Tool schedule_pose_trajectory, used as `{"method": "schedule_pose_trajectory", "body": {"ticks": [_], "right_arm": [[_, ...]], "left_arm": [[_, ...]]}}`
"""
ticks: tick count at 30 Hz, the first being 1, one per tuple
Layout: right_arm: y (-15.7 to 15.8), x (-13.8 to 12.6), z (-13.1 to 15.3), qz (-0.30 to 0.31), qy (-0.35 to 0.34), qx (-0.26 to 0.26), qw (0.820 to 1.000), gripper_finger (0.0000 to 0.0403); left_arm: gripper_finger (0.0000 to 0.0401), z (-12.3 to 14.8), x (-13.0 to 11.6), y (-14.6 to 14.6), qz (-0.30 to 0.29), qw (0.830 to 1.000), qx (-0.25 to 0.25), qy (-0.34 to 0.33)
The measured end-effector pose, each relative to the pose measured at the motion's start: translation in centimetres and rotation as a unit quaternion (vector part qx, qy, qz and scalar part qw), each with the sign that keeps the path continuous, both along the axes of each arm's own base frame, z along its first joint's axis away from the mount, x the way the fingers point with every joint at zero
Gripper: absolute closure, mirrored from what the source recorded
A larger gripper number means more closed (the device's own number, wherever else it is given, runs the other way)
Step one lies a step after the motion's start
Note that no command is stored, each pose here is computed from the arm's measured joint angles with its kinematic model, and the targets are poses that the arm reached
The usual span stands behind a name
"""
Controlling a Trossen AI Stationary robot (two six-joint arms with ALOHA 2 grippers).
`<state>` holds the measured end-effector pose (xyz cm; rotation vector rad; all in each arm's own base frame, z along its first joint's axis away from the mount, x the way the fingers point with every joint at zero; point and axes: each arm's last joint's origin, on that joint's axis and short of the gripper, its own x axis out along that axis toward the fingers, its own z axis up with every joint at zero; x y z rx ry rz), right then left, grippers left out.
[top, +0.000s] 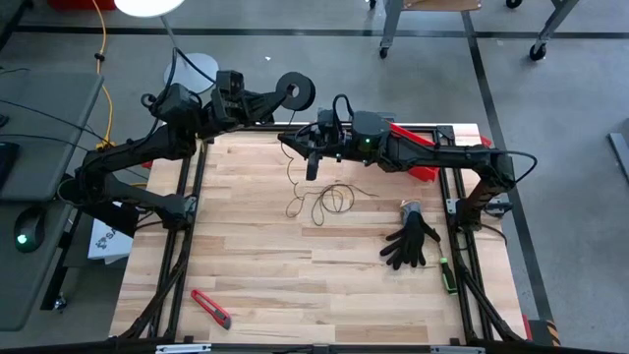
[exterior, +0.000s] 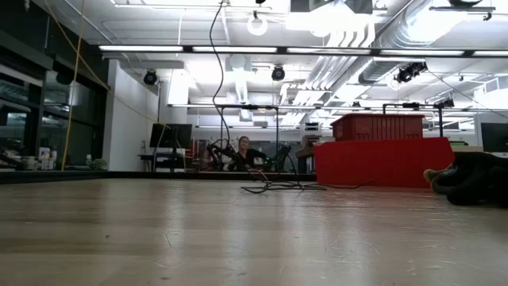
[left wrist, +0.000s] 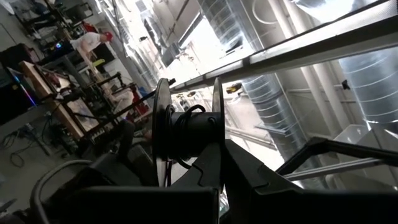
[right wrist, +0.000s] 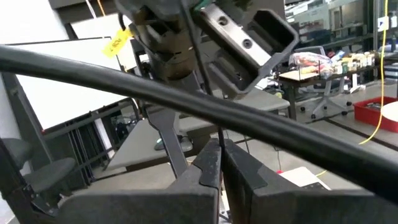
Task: Coil cords
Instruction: Coil the black wire on the spool
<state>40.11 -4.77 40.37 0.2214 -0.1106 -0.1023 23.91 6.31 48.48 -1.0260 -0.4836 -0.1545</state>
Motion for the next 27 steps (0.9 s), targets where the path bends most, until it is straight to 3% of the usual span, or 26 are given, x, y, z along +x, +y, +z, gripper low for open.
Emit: {"method": "schedule_pose_trajectory", "body": {"ticks": [14, 17, 27], "right_arm": [[0.0, 0.0, -0.1, 0.000, 0.004, 0.005, 1.000, 0.0403], [0.0, 0.0, -0.2, 0.000, 0.011, 0.005, 1.000, 0.0403], [-0.2, 0.1, -0.6, -0.003, 0.023, 0.007, 1.000, 0.0403]], "left_arm": [[0.0401, 0.3, -0.9, 0.9, 0.006, 0.999, 0.032, 0.005], [0.0401, 0.2, -1.1, 1.2, 0.003, 0.998, 0.060, 0.016], [0.0401, 0.0, -1.5, 2.2, 0.004, 0.997, 0.064, 0.033]]}}
